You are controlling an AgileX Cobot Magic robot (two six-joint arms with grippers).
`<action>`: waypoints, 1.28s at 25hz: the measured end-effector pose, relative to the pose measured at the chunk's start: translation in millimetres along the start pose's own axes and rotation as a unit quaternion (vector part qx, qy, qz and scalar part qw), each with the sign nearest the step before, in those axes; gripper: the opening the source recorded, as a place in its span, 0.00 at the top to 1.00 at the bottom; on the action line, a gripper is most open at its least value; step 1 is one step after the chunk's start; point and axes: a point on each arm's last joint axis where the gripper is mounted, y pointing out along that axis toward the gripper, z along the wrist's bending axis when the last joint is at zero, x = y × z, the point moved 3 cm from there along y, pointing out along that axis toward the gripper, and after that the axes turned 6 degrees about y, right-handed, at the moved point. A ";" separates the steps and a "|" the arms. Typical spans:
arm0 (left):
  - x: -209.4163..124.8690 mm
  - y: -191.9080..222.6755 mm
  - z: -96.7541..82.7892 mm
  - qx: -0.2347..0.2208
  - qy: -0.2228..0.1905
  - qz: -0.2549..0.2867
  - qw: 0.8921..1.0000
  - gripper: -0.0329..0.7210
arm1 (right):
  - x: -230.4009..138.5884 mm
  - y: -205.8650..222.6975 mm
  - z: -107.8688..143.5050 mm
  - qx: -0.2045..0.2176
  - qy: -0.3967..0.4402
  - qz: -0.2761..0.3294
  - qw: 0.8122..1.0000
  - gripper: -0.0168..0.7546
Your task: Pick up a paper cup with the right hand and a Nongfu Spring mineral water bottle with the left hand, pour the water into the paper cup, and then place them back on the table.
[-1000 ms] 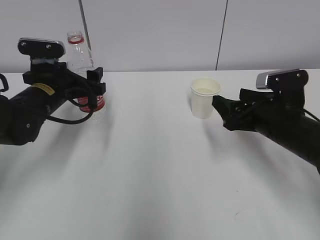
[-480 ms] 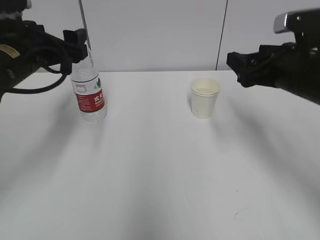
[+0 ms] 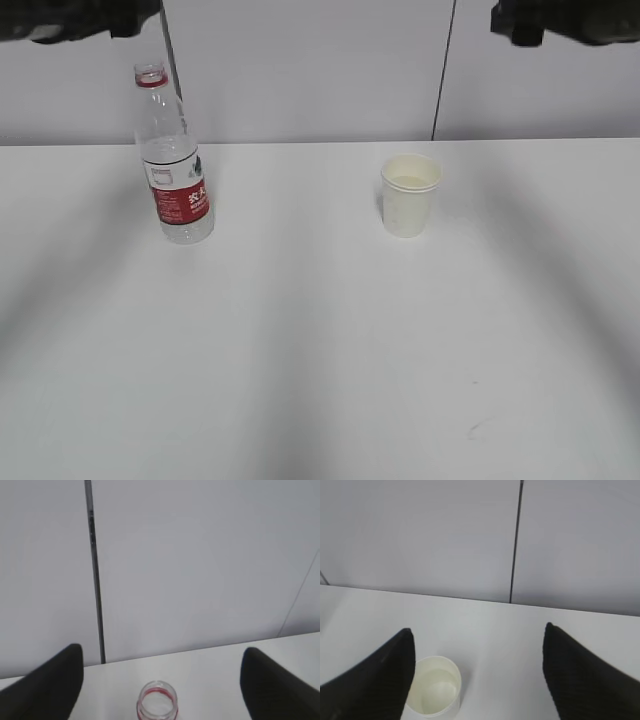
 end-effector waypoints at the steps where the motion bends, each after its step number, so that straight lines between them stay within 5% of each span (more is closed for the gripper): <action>1: 3.1 -0.7 4.3 -0.004 -0.002 0.020 1.000 0.18 | 7.9 -3.7 -0.6 -0.008 0.006 0.010 1.000 0.21; 11: 26.6 -20.5 45.4 -0.021 -0.027 0.184 0.982 0.19 | 33.3 -42.5 3.3 -0.041 0.047 0.198 0.978 0.21; 16: 5.0 -38.1 53.8 -0.007 -0.001 0.323 0.946 0.19 | 17.4 -56.5 10.5 -0.017 0.041 0.299 0.953 0.21; 20: -13.9 -56.9 57.5 0.003 0.011 0.427 0.904 0.19 | 14.8 -58.4 11.2 -0.014 0.037 0.312 0.949 0.21; 22: -17.8 -62.0 59.7 0.016 0.004 0.451 0.893 0.19 | 14.5 -58.6 11.7 -0.012 0.038 0.314 0.949 0.21; 28: -19.0 -64.2 64.1 0.057 -0.037 0.457 0.887 0.19 | 15.1 -58.9 12.5 -0.007 0.034 0.313 0.949 0.21; 32: -12.3 -72.5 61.0 0.053 -0.047 0.444 0.893 0.19 | 8.7 -61.9 11.5 -0.008 0.033 0.321 0.946 0.21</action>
